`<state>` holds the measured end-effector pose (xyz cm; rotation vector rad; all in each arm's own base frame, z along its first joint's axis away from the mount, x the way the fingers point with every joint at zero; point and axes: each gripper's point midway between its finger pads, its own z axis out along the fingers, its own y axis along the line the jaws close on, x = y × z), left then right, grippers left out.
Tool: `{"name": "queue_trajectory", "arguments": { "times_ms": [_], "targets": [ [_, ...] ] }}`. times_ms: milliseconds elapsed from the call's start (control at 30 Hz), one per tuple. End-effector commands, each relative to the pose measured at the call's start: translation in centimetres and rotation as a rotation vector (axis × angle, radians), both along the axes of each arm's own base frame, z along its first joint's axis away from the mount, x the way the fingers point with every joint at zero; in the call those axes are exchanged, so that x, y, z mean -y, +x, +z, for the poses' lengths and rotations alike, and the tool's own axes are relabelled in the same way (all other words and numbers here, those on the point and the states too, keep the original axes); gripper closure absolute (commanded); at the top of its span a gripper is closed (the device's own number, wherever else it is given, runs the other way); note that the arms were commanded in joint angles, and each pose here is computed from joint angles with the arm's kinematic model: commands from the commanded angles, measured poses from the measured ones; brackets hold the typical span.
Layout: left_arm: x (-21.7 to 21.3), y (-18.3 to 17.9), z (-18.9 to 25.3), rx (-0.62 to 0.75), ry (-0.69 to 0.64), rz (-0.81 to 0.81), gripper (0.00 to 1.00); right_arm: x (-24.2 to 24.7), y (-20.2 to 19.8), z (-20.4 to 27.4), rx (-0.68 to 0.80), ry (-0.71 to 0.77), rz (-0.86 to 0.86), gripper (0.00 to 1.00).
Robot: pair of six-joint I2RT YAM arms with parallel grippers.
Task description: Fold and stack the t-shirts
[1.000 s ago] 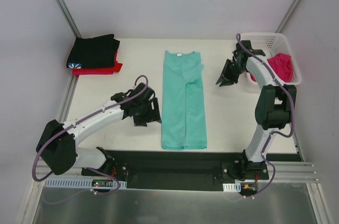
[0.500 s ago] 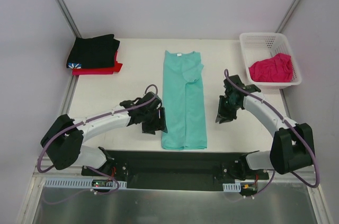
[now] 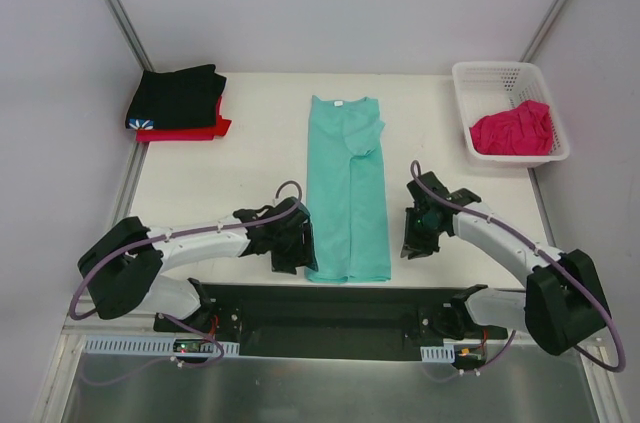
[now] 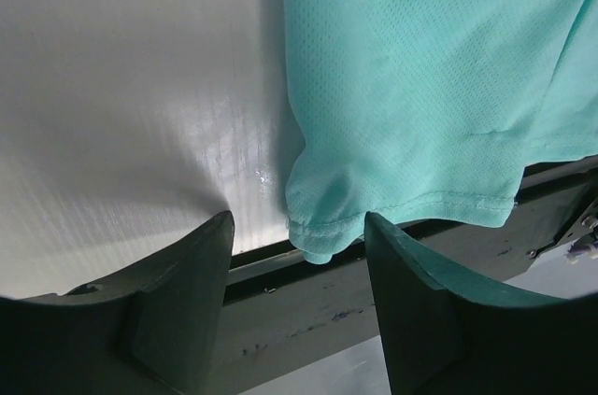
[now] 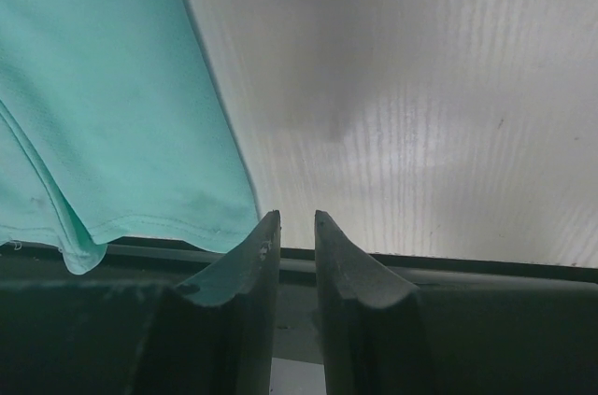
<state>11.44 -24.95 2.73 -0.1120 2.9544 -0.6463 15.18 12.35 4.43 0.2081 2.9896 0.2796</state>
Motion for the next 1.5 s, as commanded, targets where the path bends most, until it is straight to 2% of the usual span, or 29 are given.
{"name": "queue_trajectory", "arguments": {
  "times_ms": [0, 633, 1300, 1333, 1467],
  "targets": [
    [0.9, 0.1, 0.6, 0.032, -0.031, 0.034, 0.43, -1.0, 0.4, -0.6, 0.034, 0.002, -0.029, 0.76],
    [1.3, -1.1, -0.3, 0.03, -0.001, 0.047, 0.46, -3.0, -1.2, -2.3, 0.025, -0.008, 0.007, 0.76],
    [2.1, -1.5, -1.1, 0.014, 0.007, 0.038, 0.48, -4.5, -2.3, -2.8, 0.017, -0.005, 0.028, 0.71],
    [2.1, -1.5, -1.1, 0.015, 0.007, 0.042, 0.5, -4.7, -2.3, -2.7, 0.02, -0.004, 0.034, 0.72],
    [1.9, -1.7, -1.3, 0.012, 0.014, 0.047, 0.69, -5.0, -2.5, -2.4, 0.024, 0.004, 0.036, 0.71]
  ]
}}
